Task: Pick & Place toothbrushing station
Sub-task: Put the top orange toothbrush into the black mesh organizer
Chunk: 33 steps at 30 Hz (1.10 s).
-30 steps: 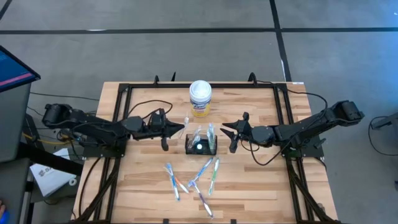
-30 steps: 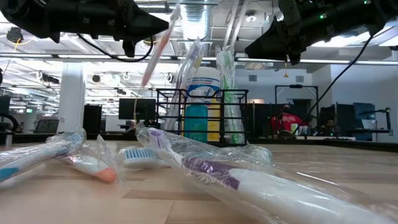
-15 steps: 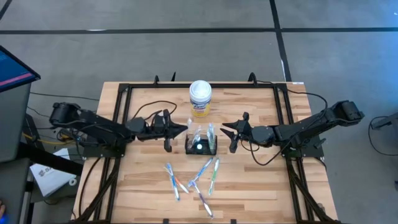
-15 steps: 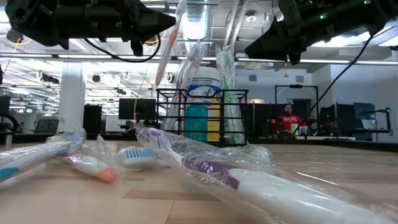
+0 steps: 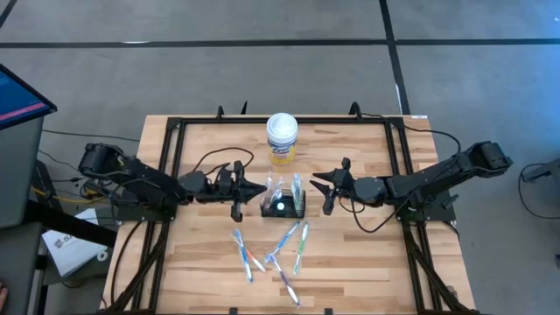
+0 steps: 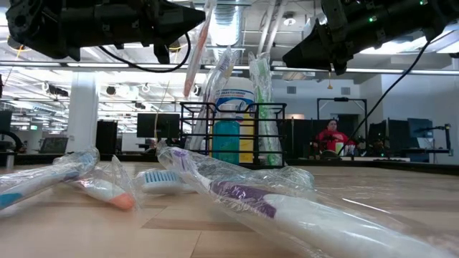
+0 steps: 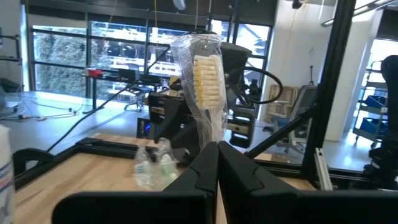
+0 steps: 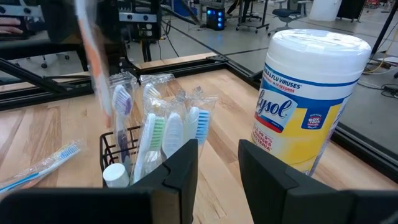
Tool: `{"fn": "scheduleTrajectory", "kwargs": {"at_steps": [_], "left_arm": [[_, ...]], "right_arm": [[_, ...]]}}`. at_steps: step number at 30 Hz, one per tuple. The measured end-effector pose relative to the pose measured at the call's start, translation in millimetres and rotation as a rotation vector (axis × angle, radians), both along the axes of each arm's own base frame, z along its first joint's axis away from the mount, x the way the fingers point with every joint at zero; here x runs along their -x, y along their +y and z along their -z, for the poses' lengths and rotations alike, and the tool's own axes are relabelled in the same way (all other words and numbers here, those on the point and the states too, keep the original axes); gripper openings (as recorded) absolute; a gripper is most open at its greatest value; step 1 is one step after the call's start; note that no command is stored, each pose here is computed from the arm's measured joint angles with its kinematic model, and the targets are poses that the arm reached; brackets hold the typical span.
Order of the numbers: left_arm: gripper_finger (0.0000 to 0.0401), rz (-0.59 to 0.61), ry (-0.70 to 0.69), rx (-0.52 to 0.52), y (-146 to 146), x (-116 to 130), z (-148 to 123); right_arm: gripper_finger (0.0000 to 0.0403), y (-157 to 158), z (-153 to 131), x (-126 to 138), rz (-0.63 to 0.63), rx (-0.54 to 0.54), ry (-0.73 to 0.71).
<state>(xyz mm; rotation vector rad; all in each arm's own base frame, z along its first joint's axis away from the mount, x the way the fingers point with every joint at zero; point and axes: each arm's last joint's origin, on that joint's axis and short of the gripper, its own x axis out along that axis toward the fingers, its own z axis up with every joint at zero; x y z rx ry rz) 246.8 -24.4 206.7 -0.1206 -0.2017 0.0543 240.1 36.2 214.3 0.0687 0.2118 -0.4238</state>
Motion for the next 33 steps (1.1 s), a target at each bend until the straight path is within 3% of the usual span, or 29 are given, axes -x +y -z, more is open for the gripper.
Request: {"fn": "scheduleTrajectory", "kwargs": {"at_steps": [11, 33], "left_arm": [[0.0000, 0.010, -0.019, -0.004, -3.8, -6.0, 10.1], [0.0000, 0.015, 0.090, -0.019, -6.5, -16.3, 41.0]], "right_arm": [[0.0107, 0.0, 0.1, 0.0, 0.000, 0.000, 0.001], [0.0107, 0.0, 0.4, 0.1, 0.000, 0.001, 0.004]]}}
